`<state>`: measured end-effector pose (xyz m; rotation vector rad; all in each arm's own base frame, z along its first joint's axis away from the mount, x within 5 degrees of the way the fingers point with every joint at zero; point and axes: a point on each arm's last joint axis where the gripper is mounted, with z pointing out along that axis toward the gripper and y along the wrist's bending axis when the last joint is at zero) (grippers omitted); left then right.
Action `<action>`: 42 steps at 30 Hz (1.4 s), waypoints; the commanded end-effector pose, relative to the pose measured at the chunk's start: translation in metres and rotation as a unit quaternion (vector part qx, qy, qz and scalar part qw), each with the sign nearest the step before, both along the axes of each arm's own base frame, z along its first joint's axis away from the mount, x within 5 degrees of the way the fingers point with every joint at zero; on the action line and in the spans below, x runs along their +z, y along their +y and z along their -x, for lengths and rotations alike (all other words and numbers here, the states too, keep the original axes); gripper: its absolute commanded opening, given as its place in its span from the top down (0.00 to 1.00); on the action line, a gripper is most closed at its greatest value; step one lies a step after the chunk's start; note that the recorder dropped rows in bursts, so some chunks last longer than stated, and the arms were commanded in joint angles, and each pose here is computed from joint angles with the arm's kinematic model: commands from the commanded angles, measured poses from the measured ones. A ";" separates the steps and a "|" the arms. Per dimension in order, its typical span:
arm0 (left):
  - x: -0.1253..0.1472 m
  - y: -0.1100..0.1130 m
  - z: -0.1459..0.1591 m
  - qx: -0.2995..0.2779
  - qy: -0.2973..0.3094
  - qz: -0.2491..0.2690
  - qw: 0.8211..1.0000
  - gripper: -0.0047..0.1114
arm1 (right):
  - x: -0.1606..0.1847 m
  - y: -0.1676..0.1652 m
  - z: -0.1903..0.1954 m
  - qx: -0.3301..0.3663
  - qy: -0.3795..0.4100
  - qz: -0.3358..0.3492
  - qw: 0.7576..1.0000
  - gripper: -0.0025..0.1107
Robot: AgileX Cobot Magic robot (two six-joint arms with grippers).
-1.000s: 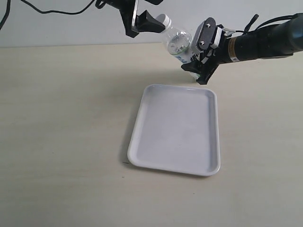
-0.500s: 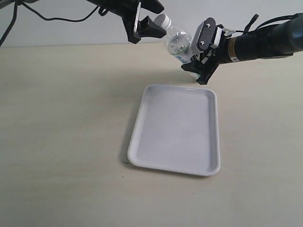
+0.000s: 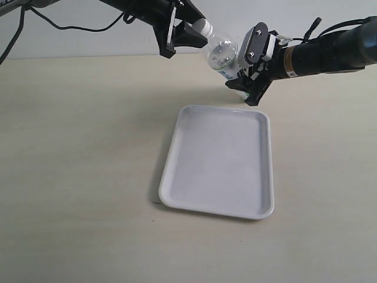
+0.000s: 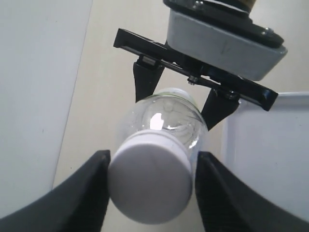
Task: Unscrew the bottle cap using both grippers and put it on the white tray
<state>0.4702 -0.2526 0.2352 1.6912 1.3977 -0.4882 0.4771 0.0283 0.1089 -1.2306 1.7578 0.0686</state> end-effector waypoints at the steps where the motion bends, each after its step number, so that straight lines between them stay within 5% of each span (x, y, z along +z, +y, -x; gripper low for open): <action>1: 0.002 -0.002 0.002 -0.005 0.007 0.007 1.000 0.59 | 0.003 -0.002 -0.002 -0.011 -0.004 -0.001 1.000 0.98; 8: 0.009 -0.006 0.004 -0.002 0.028 0.057 0.998 0.62 | 0.003 -0.002 -0.002 -0.011 -0.004 -0.001 1.000 0.98; 13: 0.008 -0.006 0.005 -0.008 0.032 0.054 0.998 0.96 | 0.003 -0.002 -0.002 -0.011 -0.004 -0.001 1.000 0.98; 17: 0.008 -0.006 0.005 -0.007 0.034 0.055 0.998 0.96 | 0.003 -0.002 -0.002 -0.011 -0.004 -0.001 1.000 0.98; 27: 0.009 -0.006 0.005 0.091 0.188 0.094 0.973 0.96 | 0.002 -0.007 -0.004 -0.035 -0.002 0.020 0.999 0.98; 42: 0.009 -0.006 0.003 0.211 0.368 0.139 0.895 0.96 | 0.001 -0.007 -0.004 -0.036 -0.002 0.021 0.999 0.98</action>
